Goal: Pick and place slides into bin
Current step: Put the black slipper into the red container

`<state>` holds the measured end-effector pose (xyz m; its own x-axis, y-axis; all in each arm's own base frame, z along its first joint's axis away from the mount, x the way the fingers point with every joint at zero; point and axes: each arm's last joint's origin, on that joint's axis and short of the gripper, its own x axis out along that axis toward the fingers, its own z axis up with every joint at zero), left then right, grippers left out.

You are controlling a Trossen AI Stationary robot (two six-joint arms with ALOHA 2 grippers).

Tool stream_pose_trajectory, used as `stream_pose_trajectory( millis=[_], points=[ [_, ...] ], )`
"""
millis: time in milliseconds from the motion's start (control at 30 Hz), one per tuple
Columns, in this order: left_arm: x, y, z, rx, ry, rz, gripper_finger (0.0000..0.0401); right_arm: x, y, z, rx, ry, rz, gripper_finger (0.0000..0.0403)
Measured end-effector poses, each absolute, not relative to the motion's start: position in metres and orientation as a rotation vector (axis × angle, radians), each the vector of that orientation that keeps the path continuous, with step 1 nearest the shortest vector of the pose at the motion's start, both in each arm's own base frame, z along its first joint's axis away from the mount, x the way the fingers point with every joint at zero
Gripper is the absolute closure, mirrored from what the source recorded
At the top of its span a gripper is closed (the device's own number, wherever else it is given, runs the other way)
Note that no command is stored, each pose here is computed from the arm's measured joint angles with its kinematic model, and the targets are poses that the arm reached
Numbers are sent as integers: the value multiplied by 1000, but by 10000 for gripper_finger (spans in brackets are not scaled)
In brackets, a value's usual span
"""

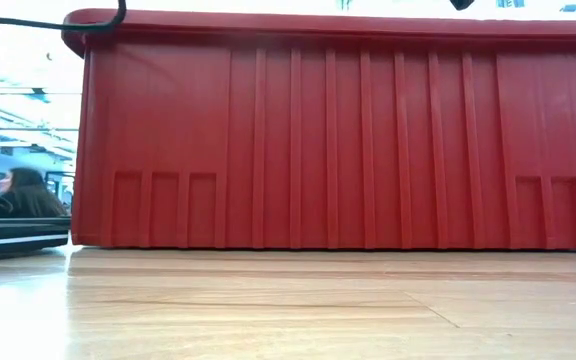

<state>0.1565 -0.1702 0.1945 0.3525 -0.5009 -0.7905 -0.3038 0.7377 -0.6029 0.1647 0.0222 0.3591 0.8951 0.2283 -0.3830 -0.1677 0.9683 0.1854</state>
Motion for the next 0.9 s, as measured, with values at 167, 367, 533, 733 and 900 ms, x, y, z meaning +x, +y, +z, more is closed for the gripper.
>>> stream_pose_trajectory(
  millis=[167,367,533,733,900],
  points=[
    [158,-172,190,-693,1225,-182,187,165,22,359,168,419,202,403],
    [160,-174,180,-657,1250,-154,187,165,22,359,171,420,205,403],
    [160,-176,175,-725,1308,-107,187,165,22,359,172,420,205,403],
    [160,-177,175,-782,1324,-68,187,165,22,359,172,420,205,403],
    [161,-177,172,-769,1333,-64,187,165,22,359,170,420,206,403]
  ],
)
